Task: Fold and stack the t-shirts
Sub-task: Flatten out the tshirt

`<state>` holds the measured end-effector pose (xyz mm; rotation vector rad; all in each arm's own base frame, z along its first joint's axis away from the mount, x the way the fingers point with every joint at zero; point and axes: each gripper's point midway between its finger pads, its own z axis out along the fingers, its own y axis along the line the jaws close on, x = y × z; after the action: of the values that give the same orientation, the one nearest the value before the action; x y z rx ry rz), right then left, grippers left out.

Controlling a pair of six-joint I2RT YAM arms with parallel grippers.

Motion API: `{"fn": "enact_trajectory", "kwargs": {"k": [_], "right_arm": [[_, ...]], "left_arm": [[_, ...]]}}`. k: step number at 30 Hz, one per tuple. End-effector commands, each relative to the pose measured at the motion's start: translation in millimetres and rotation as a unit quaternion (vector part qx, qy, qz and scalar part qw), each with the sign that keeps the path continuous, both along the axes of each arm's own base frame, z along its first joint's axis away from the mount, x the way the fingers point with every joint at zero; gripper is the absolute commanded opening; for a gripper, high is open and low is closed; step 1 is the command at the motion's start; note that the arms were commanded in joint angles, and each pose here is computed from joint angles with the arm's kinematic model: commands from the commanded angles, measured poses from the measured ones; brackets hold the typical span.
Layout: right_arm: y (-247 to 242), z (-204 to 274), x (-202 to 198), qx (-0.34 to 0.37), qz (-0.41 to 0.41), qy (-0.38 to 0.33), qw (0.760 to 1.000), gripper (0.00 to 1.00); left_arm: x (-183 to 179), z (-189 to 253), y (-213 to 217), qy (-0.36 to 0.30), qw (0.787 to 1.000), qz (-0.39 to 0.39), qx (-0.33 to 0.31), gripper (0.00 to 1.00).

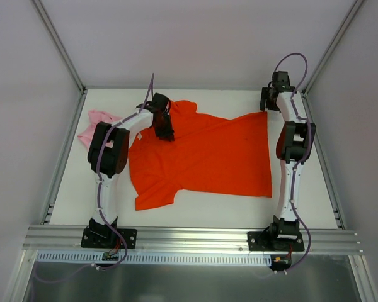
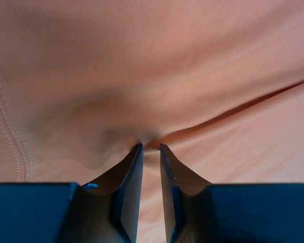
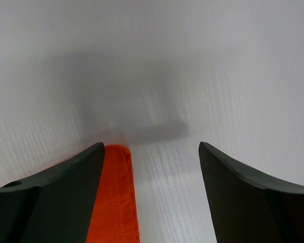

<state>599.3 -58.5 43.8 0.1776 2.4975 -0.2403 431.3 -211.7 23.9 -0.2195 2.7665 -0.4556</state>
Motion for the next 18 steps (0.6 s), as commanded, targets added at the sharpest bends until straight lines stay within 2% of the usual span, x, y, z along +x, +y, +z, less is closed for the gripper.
{"fn": "enact_trajectory", "kwargs": {"k": [1,4,5,6,8,9,12,13,14,15,17,18], "right_arm": [[-9.9,67.0,22.5,-0.035,-0.012,-0.083,0.996,0.80],[-10.2,114.5,15.5,-0.042,-0.015,-0.113,0.993,0.83],[-7.9,127.4,10.6,-0.038,-0.014,-0.120,0.992,0.87],[-5.4,162.0,-1.7,-0.036,-0.015,-0.139,0.990,0.89],[3.3,165.2,-28.0,-0.019,-0.012,-0.115,0.993,0.90],[7.0,193.3,-45.4,-0.010,-0.013,-0.129,0.992,0.90],[20.1,180.5,-95.9,0.022,-0.013,-0.067,0.997,0.91],[21.5,198.3,-115.2,0.023,-0.018,-0.073,0.997,0.91],[23.6,177.0,-140.5,0.030,-0.022,-0.030,0.999,0.91],[29.5,174.1,-156.1,0.044,-0.019,-0.017,0.999,0.91],[35.6,187.5,-191.8,0.056,-0.030,-0.026,0.998,0.90],[42.1,161.8,-215.8,0.074,-0.037,0.010,0.997,0.90]], "left_arm": [[13.9,10.8,7.1,-0.020,1.000,-0.004,0.008,0.21],[16.6,16.3,5.8,-0.027,1.000,-0.008,0.006,0.22],[17.3,17.5,5.9,-0.028,1.000,-0.008,0.007,0.22],[19.5,21.3,5.5,-0.032,0.999,-0.009,0.006,0.22],[19.9,24.7,3.4,-0.031,0.999,-0.011,0.001,0.22],[20.8,30.5,2.2,-0.034,0.999,-0.012,-0.001,0.22],[20.6,42.5,-0.5,-0.036,0.999,-0.012,-0.010,0.23],[20.3,45.8,-1.8,-0.037,0.999,-0.013,-0.014,0.23],[21.3,51.3,-2.5,-0.041,0.999,-0.013,-0.017,0.23],[22.3,55.7,-3.7,-0.045,0.999,-0.014,-0.021,0.23],[24.4,64.8,-6.3,-0.050,0.998,-0.017,-0.027,0.24],[24.4,68.6,-8.1,-0.052,0.998,-0.021,-0.032,0.24]]}}
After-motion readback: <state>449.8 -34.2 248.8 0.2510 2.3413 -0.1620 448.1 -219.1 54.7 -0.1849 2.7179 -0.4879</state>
